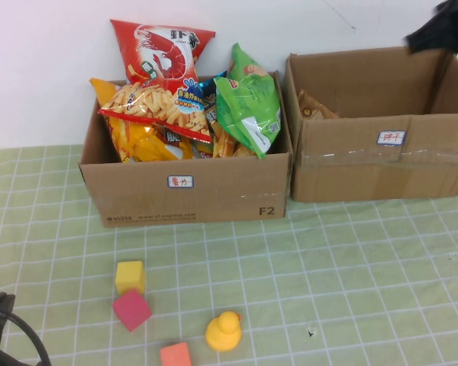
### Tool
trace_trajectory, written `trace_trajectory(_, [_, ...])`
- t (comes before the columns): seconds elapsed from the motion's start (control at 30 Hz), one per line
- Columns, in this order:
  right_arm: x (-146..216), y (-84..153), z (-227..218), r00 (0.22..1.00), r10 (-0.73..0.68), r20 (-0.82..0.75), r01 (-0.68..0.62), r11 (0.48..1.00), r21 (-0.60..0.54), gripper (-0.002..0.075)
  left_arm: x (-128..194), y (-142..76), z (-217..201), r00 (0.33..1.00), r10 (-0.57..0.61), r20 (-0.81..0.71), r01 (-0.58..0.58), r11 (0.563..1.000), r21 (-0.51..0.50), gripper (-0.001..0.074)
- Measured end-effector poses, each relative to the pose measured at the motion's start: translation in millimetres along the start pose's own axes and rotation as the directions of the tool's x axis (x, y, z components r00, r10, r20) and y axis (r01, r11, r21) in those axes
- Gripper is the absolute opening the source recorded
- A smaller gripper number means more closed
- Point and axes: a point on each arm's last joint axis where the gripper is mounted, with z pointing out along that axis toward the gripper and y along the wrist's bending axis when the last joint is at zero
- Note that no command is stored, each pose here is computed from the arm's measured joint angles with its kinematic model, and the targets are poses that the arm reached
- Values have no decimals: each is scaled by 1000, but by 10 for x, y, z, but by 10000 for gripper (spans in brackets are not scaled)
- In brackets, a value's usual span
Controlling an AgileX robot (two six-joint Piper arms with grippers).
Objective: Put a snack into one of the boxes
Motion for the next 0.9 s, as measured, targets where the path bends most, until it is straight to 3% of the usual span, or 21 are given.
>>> trace_trajectory(0.13, [-136,-157,-725,996,53,74,-52,999,-13,22,-7,0,0,1000,5,8,-5,1000,0,-3])
trace_trajectory(0.3, [-142,-119,-1570,970,-2,241,18,998,-64,3,14,12,10,1000,-3,11,3,1000,-15,-3])
trace_trajectory(0.43, [83,-125,-2107,917,-38,397,67,996,-59,-1,86,22,36,999,-36,5,36,999,-33,-3])
trace_trajectory(0.73, [988,-130,-2791,710,-68,701,83,996,12,-1,68,22,36,999,-41,26,42,999,-32,-3])
trace_trajectory(0.9, [1173,-130,-2967,611,-71,788,73,997,34,-1,62,9,36,999,-40,32,41,999,-17,-3])
